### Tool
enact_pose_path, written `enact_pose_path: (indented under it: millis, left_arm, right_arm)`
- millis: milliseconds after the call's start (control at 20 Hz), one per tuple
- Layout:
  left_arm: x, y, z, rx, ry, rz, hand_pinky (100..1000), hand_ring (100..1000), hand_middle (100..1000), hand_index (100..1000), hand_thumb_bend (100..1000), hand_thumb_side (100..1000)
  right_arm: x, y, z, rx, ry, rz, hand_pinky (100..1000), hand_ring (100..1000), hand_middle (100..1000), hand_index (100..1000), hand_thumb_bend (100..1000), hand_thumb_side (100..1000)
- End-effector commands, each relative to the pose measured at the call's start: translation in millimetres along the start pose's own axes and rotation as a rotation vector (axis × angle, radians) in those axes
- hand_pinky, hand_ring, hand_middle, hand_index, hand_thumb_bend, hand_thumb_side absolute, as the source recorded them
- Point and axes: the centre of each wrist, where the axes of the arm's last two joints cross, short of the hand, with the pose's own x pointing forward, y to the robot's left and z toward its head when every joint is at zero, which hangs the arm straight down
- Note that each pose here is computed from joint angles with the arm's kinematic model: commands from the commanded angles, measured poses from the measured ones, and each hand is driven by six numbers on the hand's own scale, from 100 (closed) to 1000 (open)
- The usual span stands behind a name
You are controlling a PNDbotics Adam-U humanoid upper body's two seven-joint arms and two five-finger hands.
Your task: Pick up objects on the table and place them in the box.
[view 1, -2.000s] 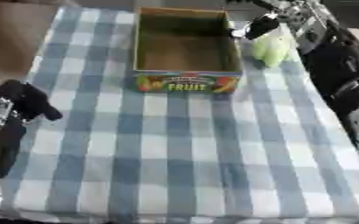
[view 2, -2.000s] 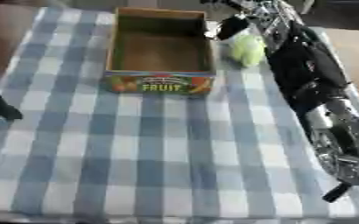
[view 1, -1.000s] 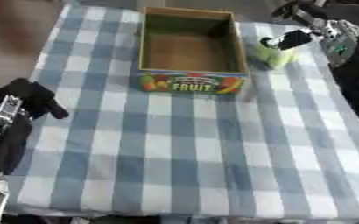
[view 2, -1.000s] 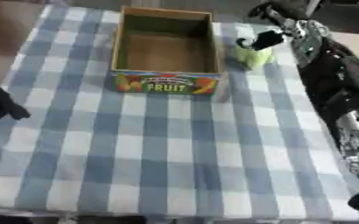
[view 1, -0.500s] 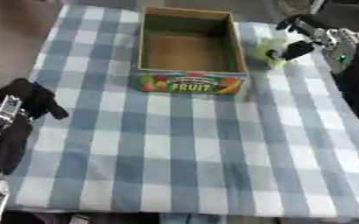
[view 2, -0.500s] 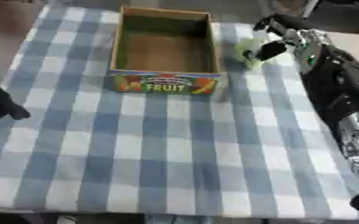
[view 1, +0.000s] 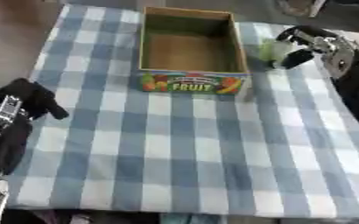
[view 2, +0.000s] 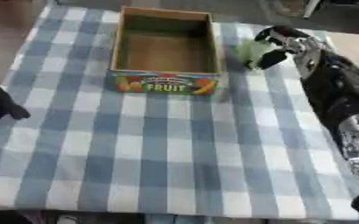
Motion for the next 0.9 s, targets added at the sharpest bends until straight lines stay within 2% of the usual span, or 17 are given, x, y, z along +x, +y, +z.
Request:
enact_pose_path:
  millis: [50,300,400,450,500,550,600,650,700,750,800,900]
  left_arm:
    - [5.6,1.8,-1.6,-0.009,-0.018,-0.013,520,423,422,556,100,682]
    - [6.3,1.6,-2.2,-0.009,-0.021,-0.012,520,422,421,555,100,682]
    - [6.6,1.5,-2.5,-0.010,-0.022,-0.012,521,422,421,555,100,682]
    - [6.6,1.5,-2.5,-0.010,-0.022,-0.012,521,422,421,555,100,682]
    - [6.8,1.5,-2.6,-0.009,-0.022,-0.012,520,422,421,555,100,682]
    - [6.9,1.6,-2.7,-0.009,-0.023,-0.012,520,422,421,555,100,682]
    - [6.9,1.6,-2.7,-0.008,-0.023,-0.012,520,422,421,555,100,682]
    - [7.0,1.7,-2.7,-0.008,-0.023,-0.012,520,422,421,555,100,683]
    - [7.0,1.6,-2.8,-0.007,-0.023,-0.012,520,422,421,555,100,683]
    - [7.1,1.5,-2.8,-0.007,-0.023,-0.012,520,422,421,555,100,683]
    - [7.1,1.5,-2.9,-0.007,-0.023,-0.011,521,422,421,555,100,683]
    - [7.0,1.4,-2.9,-0.007,-0.023,-0.011,521,422,421,555,100,685]
  right_arm:
    - [-8.2,-14.4,5.4,-0.023,0.017,0.003,862,888,864,878,438,379]
    - [-5.4,-10.3,3.5,-0.019,0.021,0.003,813,867,853,877,436,363]
    - [-4.1,-8.2,2.6,-0.017,0.023,0.004,764,834,832,865,427,286]
    - [-3.8,-7.1,2.2,-0.016,0.025,0.003,749,819,821,854,430,305]
    - [-3.5,-6.3,2.0,-0.019,0.028,0.001,687,762,783,818,436,379]
    - [-3.1,-5.6,1.8,-0.023,0.030,-0.001,671,746,771,808,438,400]
    - [-2.7,-5.0,1.5,-0.028,0.031,-0.004,622,692,738,780,444,413]
    - [-2.2,-4.4,1.2,-0.032,0.031,-0.007,610,677,723,767,447,412]
    - [-1.7,-4.0,1.0,-0.035,0.028,-0.010,550,608,658,716,454,402]
    - [-1.2,-4.0,0.8,-0.039,0.026,-0.012,542,600,650,710,454,400]
    - [-0.7,-4.0,0.6,-0.044,0.023,-0.012,479,539,589,658,392,375]
    - [0.2,-4.4,0.3,-0.057,0.020,-0.012,417,479,524,596,302,350]
